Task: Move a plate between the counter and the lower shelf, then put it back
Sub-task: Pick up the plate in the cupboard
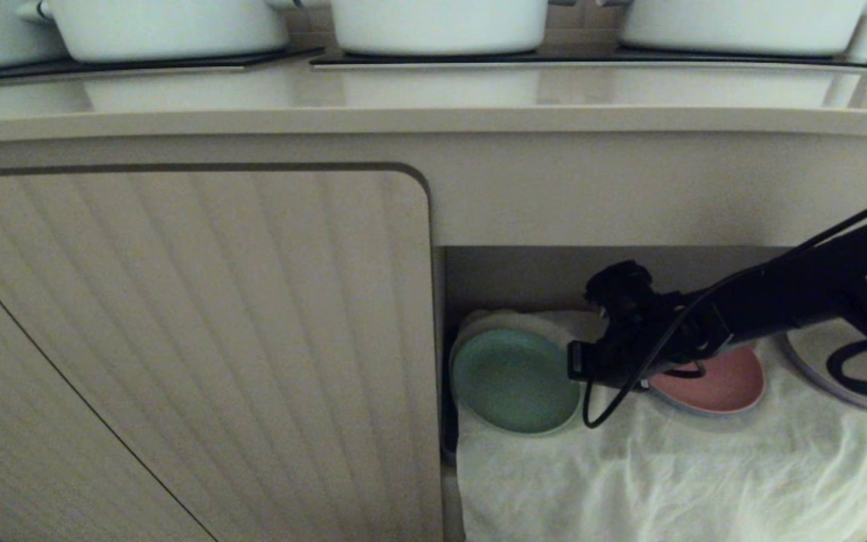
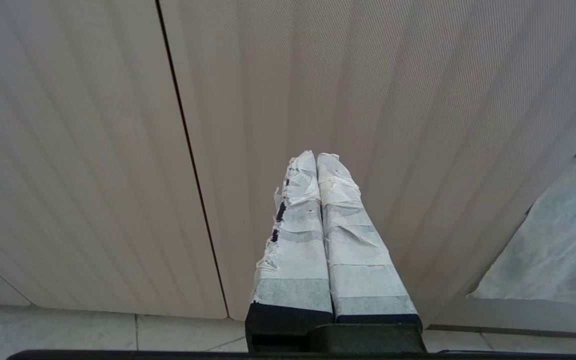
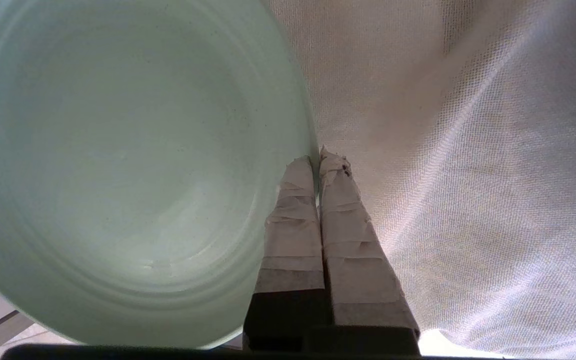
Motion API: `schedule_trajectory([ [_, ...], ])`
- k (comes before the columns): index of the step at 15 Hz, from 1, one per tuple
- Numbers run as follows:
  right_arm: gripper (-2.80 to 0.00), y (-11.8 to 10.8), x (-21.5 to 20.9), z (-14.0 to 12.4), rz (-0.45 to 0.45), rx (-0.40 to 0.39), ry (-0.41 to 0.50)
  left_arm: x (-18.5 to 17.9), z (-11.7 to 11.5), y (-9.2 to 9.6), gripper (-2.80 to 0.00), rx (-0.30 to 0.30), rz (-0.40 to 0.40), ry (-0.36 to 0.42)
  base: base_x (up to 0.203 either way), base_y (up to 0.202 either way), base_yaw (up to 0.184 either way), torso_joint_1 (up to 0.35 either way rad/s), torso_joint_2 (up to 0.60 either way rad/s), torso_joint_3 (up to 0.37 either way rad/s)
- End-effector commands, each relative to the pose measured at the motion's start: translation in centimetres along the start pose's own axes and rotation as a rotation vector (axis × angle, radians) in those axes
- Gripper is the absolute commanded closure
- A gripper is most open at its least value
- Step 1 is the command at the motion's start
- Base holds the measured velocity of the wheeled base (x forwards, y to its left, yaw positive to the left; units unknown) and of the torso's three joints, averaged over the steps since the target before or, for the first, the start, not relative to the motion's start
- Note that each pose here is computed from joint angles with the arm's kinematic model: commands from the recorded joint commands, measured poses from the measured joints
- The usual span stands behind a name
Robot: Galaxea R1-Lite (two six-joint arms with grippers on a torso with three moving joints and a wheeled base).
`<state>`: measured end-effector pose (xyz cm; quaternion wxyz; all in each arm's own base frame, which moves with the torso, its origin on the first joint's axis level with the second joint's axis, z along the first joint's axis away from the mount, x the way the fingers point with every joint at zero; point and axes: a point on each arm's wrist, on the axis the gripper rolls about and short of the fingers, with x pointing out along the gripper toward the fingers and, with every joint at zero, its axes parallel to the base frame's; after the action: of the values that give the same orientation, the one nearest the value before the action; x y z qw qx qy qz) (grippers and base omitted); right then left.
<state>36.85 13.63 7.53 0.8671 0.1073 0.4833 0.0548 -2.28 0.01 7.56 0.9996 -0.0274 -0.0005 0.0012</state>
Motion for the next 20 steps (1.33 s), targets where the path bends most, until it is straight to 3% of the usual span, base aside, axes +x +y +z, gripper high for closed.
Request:
schedule_trajectory([
  [1,0.0,0.0,-0.1,-0.1,-0.001,0.002,0.004,0.0,0.0,0.0,0.0,0.0,0.001,-0.001,0.0,0.0,0.0,0.0,0.0,0.0],
  [7,0.0,-0.3,-1.2,-0.8,-0.003,0.006,0.02,0.0,0.0,0.0,0.0,0.0,0.001,-0.001,0.0,0.0,0.0,0.0,0.0,0.0],
  [14,0.0,-0.3,-2.7,-0.6,0.011,0.074,-0.007,0.0,0.0,0.0,0.0,0.0,0.001,-0.001,0.0,0.0,0.0,0.0,0.0,0.0],
  [20,0.0,-1.1,-4.0,-2.2,-0.002,0.076,0.02,0.0,0.0,0.0,0.0,0.0,0.001,-0.001,0.0,0.0,0.0,0.0,0.0,0.0],
])
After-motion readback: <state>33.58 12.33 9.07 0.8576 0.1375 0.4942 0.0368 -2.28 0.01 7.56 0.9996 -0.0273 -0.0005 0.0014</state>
